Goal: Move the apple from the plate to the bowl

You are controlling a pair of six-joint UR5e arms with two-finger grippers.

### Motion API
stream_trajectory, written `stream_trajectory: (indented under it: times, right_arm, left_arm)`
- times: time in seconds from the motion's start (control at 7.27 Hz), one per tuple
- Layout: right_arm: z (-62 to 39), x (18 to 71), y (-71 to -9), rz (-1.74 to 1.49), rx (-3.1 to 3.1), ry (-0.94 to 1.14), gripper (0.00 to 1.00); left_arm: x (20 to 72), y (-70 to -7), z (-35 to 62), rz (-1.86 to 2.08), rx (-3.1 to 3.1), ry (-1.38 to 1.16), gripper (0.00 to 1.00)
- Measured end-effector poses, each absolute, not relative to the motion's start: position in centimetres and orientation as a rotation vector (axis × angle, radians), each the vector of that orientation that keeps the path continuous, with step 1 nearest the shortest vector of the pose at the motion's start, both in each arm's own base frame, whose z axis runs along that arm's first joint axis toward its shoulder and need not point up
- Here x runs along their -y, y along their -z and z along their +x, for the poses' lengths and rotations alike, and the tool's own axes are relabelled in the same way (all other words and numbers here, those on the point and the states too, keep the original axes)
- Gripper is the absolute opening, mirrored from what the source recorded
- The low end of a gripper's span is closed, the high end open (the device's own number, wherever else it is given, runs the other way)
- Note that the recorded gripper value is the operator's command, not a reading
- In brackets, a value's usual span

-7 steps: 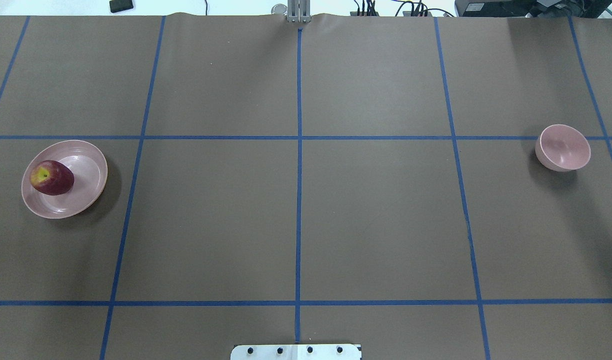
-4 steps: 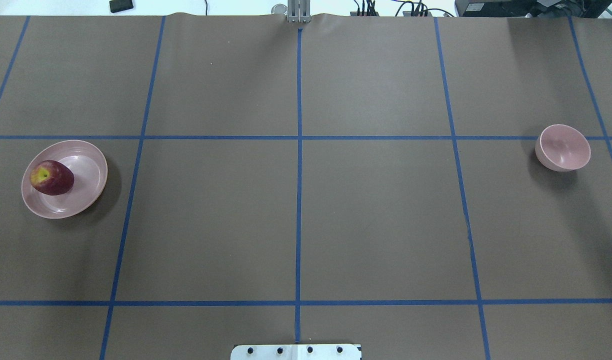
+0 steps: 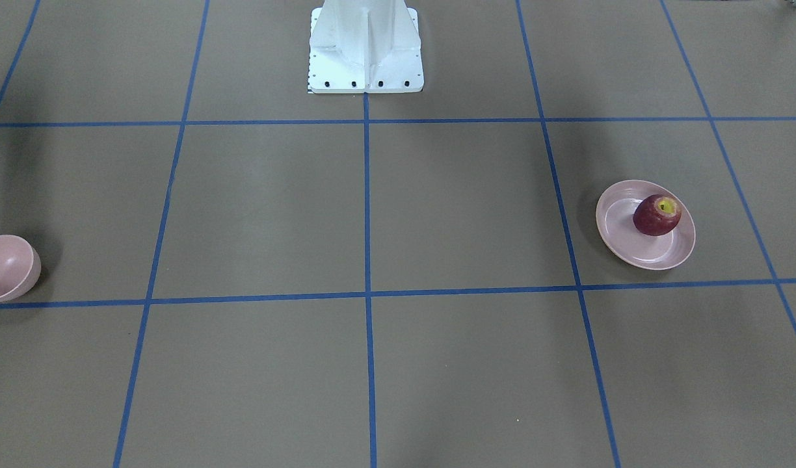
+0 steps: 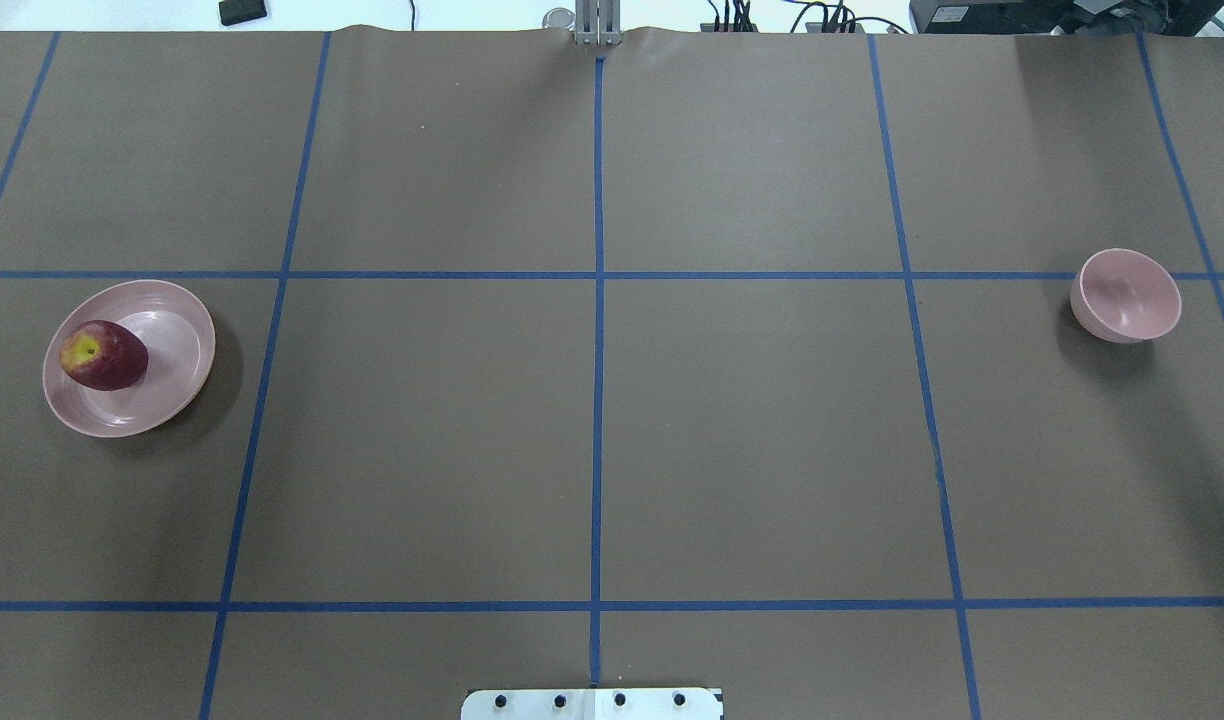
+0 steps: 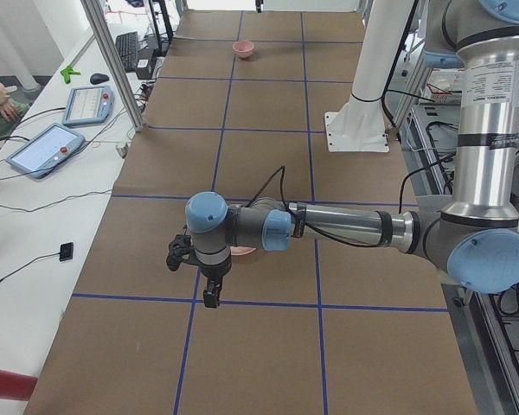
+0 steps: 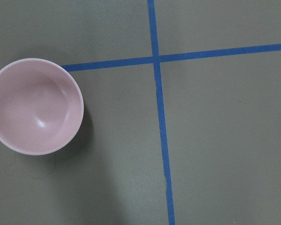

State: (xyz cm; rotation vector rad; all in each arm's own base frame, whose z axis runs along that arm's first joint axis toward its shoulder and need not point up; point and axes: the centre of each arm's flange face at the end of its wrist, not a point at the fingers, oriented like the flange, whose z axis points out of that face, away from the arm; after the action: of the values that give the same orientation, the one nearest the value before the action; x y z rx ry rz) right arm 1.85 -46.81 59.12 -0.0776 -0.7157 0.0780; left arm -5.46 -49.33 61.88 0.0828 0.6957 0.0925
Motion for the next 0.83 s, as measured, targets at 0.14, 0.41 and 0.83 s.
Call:
stream_trajectory:
  times: [0.14, 0.41, 0.83]
  right_arm:
    - [1.7, 47.3, -58.6, -0.041, 0.722, -0.064, 1.00]
    - [0.5, 49.5, -56.3, 0.080, 0.740, 0.003, 1.00]
    - [-4.4, 53.2, -57.9, 0.146, 0.818, 0.123, 1.00]
  left_arm:
    - [49.2, -61.6, -5.3, 0.087, -0.700, -0.096, 0.99]
    - [49.4, -61.3, -4.9, 0.096, -0.704, -0.108, 0.99]
    - [49.8, -60.6, -4.7, 0.127, -0.705, -0.124, 0.99]
